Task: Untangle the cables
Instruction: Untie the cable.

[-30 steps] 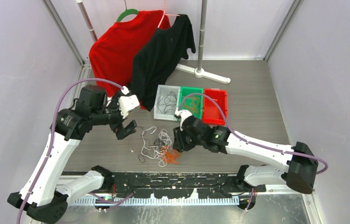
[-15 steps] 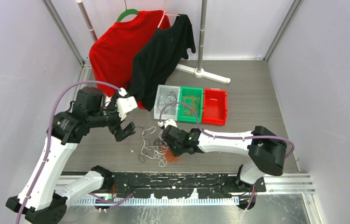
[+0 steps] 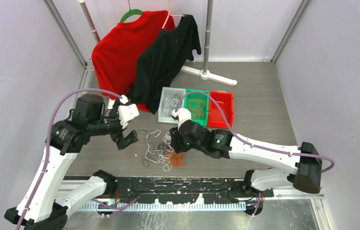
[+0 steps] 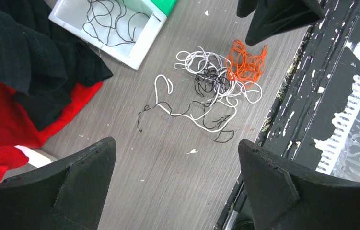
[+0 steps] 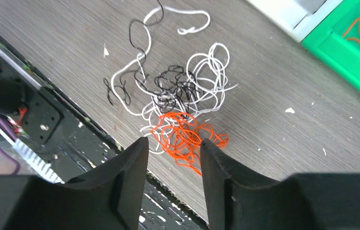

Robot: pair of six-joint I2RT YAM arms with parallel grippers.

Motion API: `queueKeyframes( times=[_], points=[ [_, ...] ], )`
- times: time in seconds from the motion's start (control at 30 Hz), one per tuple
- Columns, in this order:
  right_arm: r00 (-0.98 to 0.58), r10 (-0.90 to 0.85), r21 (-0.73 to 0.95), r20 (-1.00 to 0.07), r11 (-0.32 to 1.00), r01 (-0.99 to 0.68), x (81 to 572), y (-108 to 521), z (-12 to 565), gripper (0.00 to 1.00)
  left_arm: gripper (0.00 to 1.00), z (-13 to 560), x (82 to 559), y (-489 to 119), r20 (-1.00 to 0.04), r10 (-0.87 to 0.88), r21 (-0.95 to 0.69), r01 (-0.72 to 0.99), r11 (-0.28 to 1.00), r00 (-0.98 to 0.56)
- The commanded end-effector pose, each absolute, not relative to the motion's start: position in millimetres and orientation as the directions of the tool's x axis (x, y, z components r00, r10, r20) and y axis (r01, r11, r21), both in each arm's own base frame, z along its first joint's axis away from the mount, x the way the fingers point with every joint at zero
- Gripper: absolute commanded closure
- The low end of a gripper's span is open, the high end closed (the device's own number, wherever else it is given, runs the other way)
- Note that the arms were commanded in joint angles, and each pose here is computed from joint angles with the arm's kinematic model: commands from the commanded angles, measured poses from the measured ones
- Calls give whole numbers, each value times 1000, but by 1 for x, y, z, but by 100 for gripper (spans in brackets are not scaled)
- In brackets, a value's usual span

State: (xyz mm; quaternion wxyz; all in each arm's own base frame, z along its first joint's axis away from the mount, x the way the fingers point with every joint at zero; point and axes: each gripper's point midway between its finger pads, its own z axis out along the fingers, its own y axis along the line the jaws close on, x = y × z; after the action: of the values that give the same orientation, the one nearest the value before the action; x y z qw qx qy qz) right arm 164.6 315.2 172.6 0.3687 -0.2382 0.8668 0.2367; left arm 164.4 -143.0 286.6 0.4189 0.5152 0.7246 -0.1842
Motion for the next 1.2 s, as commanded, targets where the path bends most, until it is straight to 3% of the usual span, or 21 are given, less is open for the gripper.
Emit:
queueKeyframes(
  times=[0.0, 0.27, 0.4, 0.53, 0.97, 1.17],
  points=[
    [-664, -226, 303, -713, 755, -582, 155, 333, 140, 49, 3, 287, 163, -147, -804, 587, 165, 912, 375, -96],
    [-739, -249, 204, -627, 862, -463, 159, 320, 64, 56, 3, 288, 157, -144, -802, 592, 180, 914, 364, -78],
    [-747, -251, 181, -616, 878, -444, 159, 314, 48, 78, 2, 290, 154, -144, -811, 582, 190, 913, 362, -62],
    [-710, -181, 212, -680, 879, -427, 167, 315, 67, 98, 2, 291, 150, -144, -813, 578, 183, 914, 361, -66],
    [-625, -20, 336, -780, 829, -446, 162, 293, 177, 99, 3, 273, 143, -145, -810, 584, 171, 932, 320, -52],
    [-540, 113, 444, -834, 720, -534, 161, 302, 262, 99, 3, 280, 142, -163, -866, 500, 142, 945, 293, -25]
  ],
)
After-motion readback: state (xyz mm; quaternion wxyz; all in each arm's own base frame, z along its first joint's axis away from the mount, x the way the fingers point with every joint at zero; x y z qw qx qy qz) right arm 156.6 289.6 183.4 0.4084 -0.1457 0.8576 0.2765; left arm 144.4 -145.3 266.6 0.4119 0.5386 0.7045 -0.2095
